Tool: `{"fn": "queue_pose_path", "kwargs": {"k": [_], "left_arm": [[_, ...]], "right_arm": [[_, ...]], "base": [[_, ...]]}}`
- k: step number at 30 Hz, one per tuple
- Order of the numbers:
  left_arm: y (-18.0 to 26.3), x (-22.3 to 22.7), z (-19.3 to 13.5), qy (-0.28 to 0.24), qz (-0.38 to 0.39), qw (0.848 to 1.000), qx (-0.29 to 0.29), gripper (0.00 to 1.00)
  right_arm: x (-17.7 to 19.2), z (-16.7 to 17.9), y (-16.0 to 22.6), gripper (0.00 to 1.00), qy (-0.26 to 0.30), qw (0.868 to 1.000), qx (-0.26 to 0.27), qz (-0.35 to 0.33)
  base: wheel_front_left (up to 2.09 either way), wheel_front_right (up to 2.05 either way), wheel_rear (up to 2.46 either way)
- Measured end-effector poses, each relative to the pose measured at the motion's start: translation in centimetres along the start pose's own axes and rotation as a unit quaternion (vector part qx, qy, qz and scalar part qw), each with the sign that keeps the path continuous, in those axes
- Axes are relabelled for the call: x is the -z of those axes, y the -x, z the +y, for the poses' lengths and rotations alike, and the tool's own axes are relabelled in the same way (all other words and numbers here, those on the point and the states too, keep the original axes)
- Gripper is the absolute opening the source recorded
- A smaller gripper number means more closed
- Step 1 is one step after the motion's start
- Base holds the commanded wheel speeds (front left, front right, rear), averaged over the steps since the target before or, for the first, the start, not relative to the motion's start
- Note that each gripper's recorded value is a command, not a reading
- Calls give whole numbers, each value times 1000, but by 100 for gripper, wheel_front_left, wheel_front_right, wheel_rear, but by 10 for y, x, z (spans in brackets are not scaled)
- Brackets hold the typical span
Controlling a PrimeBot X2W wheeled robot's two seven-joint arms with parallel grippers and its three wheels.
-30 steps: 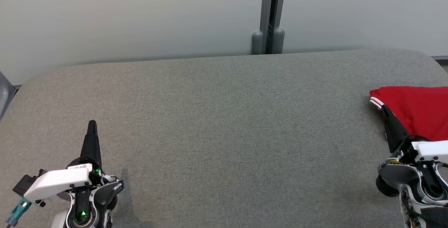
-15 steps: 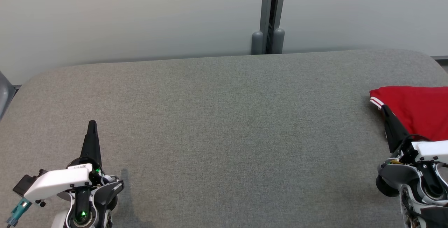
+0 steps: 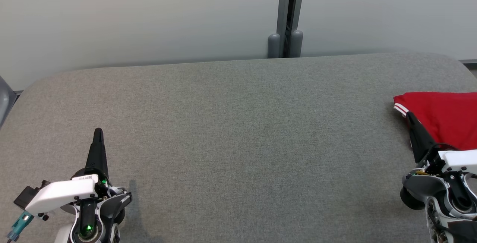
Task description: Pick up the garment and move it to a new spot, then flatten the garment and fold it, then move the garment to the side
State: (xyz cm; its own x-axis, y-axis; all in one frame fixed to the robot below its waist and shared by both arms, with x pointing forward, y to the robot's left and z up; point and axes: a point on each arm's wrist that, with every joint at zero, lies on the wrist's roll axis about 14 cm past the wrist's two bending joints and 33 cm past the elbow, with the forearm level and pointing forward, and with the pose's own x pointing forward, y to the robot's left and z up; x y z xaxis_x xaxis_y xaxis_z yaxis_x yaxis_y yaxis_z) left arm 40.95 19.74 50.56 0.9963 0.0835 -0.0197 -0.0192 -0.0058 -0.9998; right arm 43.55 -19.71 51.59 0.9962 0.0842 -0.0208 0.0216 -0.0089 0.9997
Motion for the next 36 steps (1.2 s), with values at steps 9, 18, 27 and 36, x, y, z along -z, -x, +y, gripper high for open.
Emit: {"fn": "queue_pose_path", "kwargs": {"k": [9, 18, 27, 36], "left_arm": [[0, 0, 0, 0, 0, 1000, 0, 0], [0, 0, 0, 0, 0, 1000, 0, 0], [0, 0, 0, 0, 0, 1000, 0, 0], [0, 0, 0, 0, 0, 1000, 0, 0]], "right_arm": [[0, 0, 0, 0, 0, 1000, 0, 0], [0, 0, 0, 0, 0, 1000, 0, 0], [0, 0, 0, 0, 0, 1000, 0, 0], [0, 0, 0, 0, 0, 1000, 0, 0]], "base": [[0, 0, 0], [0, 0, 0], [0, 0, 0], [0, 0, 0]]}}
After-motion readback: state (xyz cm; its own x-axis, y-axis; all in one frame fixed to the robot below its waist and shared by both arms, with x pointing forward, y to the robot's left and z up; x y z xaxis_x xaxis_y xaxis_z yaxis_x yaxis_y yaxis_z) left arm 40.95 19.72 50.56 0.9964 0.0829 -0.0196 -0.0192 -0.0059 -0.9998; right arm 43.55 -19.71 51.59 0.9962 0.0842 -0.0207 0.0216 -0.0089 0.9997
